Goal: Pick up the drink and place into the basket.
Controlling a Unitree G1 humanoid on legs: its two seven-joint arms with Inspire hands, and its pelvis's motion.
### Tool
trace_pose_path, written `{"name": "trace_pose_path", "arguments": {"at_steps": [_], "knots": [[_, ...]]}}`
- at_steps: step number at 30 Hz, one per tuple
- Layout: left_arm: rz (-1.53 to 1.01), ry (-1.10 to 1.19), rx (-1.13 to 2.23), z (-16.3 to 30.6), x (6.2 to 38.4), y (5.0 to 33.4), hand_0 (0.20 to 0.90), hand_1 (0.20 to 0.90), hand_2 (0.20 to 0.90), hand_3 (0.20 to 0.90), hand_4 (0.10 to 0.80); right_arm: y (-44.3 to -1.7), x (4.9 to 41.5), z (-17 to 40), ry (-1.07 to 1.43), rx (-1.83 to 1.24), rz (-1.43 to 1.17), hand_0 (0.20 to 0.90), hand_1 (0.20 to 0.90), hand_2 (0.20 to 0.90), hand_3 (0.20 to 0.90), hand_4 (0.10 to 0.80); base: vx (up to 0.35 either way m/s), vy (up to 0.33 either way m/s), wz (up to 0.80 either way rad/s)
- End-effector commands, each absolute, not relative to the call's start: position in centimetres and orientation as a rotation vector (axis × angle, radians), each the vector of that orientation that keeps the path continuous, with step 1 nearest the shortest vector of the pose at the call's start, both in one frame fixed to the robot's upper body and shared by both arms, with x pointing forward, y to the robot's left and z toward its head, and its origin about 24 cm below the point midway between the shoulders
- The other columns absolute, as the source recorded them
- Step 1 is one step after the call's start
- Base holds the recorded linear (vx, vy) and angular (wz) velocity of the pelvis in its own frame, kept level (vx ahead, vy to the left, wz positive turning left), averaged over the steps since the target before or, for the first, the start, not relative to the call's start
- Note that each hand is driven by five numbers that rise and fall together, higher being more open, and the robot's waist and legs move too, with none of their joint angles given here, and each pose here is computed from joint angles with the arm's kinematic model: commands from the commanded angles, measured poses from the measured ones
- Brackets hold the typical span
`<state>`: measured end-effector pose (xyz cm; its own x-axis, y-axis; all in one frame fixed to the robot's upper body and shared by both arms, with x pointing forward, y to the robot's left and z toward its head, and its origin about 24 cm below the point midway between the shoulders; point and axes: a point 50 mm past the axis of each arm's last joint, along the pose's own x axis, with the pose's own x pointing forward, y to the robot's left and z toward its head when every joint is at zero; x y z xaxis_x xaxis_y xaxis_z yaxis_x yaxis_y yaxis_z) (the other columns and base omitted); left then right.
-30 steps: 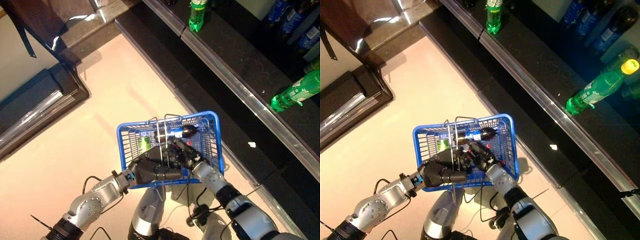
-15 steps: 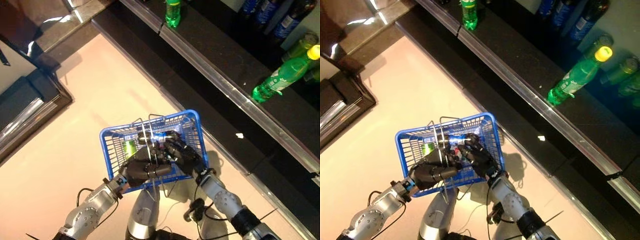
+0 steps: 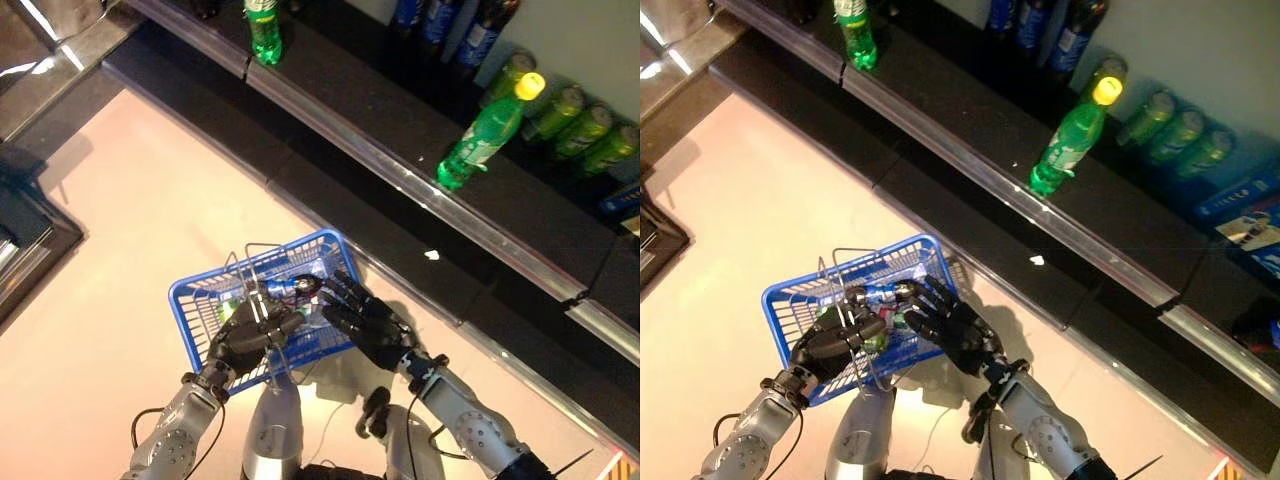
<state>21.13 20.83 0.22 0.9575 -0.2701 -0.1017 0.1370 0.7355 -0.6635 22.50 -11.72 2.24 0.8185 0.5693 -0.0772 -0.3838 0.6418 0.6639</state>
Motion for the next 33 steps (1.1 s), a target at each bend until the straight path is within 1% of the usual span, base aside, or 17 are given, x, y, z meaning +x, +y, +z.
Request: {"name": "trace_pose_path", "arguments": {"at_steps": [1, 5, 10, 11, 12, 14, 16, 18, 19, 20, 22, 23, 24, 25, 28, 33], "knots": [[-0.402, -0.233, -0.708, 6.6, 22.1, 18.6, 0.300, 0.300, 0.300, 0.200, 0.100, -12.0, 21.7, 3.9, 0.172, 0.696, 0.663, 0.900, 0.900, 0.900, 0.900, 0.800, 0.013, 0.001, -0.24], [-0.146, -0.094, -0.677, 2.3, 21.5, 20.7, 0.300, 0.300, 0.300, 0.200, 0.100, -13.1, 20.7, 2.0, 0.181, 0.696, 0.585, 0.900, 0.900, 0.900, 0.900, 0.800, 0.031, 0.006, -0.24], [0.147, 0.097, -0.646, -3.2, 19.1, 23.1, 0.300, 0.300, 0.300, 0.200, 0.100, -14.7, 19.3, -0.8, 0.223, 0.691, 0.457, 0.900, 0.900, 0.900, 0.900, 0.800, 0.043, -0.013, -0.23], [0.235, 0.162, -0.625, -4.5, 18.5, 23.8, 0.300, 0.300, 0.300, 0.200, 0.100, -15.5, 18.9, -2.0, 0.245, 0.682, 0.386, 0.900, 0.900, 0.900, 0.900, 0.800, 0.030, -0.009, -0.25], [0.235, 0.162, -0.625, -4.5, 18.5, 23.8, 0.300, 0.300, 0.300, 0.200, 0.100, -15.5, 18.9, -2.0, 0.245, 0.682, 0.386, 0.900, 0.900, 0.900, 0.900, 0.800, 0.024, -0.008, -0.11], [0.340, 0.251, -0.608, -6.7, 17.5, 24.4, 0.300, 0.300, 0.300, 0.200, 0.100, -16.7, 18.4, -3.9, 0.299, 0.601, 0.262, 0.900, 0.900, 0.900, 0.900, 0.800, 0.023, -0.006, -0.07], [0.401, 0.309, -0.602, -8.0, 16.8, 24.6, 0.300, 0.300, 0.300, 0.200, 0.100, -17.5, 18.0, -5.3, 0.362, 0.521, 0.176, 0.900, 0.900, 0.900, 0.900, 0.800, 0.015, 0.000, -0.07], [0.481, 0.419, -0.570, -10.0, 15.5, 24.5, 0.300, 0.300, 0.300, 0.200, 0.100, -18.9, 16.7, -8.4, 0.508, 0.360, 0.009, 0.900, 0.900, 0.900, 0.900, 0.800, 0.005, 0.003, -0.06], [0.489, 0.430, -0.570, -10.2, 15.4, 24.5, 0.300, 0.300, 0.300, 0.200, 0.100, -19.1, 16.6, -8.7, 0.524, 0.333, -0.008, 0.900, 0.900, 0.900, 0.900, 0.800, 0.000, 0.000, 0.00], [0.515, 0.477, -0.563, -11.0, 14.9, 24.4, 0.300, 0.300, 0.300, 0.200, 0.100, -19.6, 15.8, -10.0, 0.604, 0.228, -0.063, 0.900, 0.900, 0.900, 0.900, 0.800, 0.000, 0.000, 0.00], [0.549, 0.546, -0.544, -12.1, 13.9, 24.4, 0.300, 0.300, 0.300, 0.200, 0.100, -20.9, 13.7, -12.6, 0.757, 0.125, -0.139, 0.900, 0.900, 0.900, 0.900, 0.800, 0.012, 0.009, -0.07], [0.549, 0.545, -0.544, -12.1, 13.9, 24.4, 0.300, 0.300, 0.300, 0.200, 0.100, -20.9, 13.7, -12.6, 0.756, 0.125, -0.139, 0.900, 0.900, 0.900, 0.900, 0.800, 0.004, 0.009, -0.26], [0.560, 0.565, -0.543, -12.5, 13.5, 24.4, 0.300, 0.300, 0.300, 0.200, 0.100, -21.2, 13.0, -13.2, 0.789, 0.074, -0.144, 0.900, 0.900, 0.900, 0.900, 0.800, 0.014, 0.018, -0.25], [0.584, 0.623, -0.529, -13.2, 13.0, 24.2, 0.300, 0.300, 0.300, 0.200, 0.100, -21.5, 11.2, -14.5, 0.902, 0.004, -0.166, 0.900, 0.900, 0.900, 0.900, 0.800, 0.017, 0.022, -0.19], [0.605, 0.653, -0.523, -13.7, 12.5, 24.2, 0.300, 0.300, 0.300, 0.200, 0.100, -21.8, 9.9, -15.3, 0.971, 0.063, -0.224, 0.900, 0.900, 0.900, 0.900, 0.800, 0.014, 0.015, -0.06], [0.637, 0.688, -0.529, -14.2, 11.6, 24.3, 0.300, 0.300, 0.300, 0.200, 0.100, -22.0, 7.7, -16.2, 1.090, -0.004, -0.204, 0.900, 0.900, 0.900, 0.900, 0.800, 0.016, 0.018, -0.16]]}}
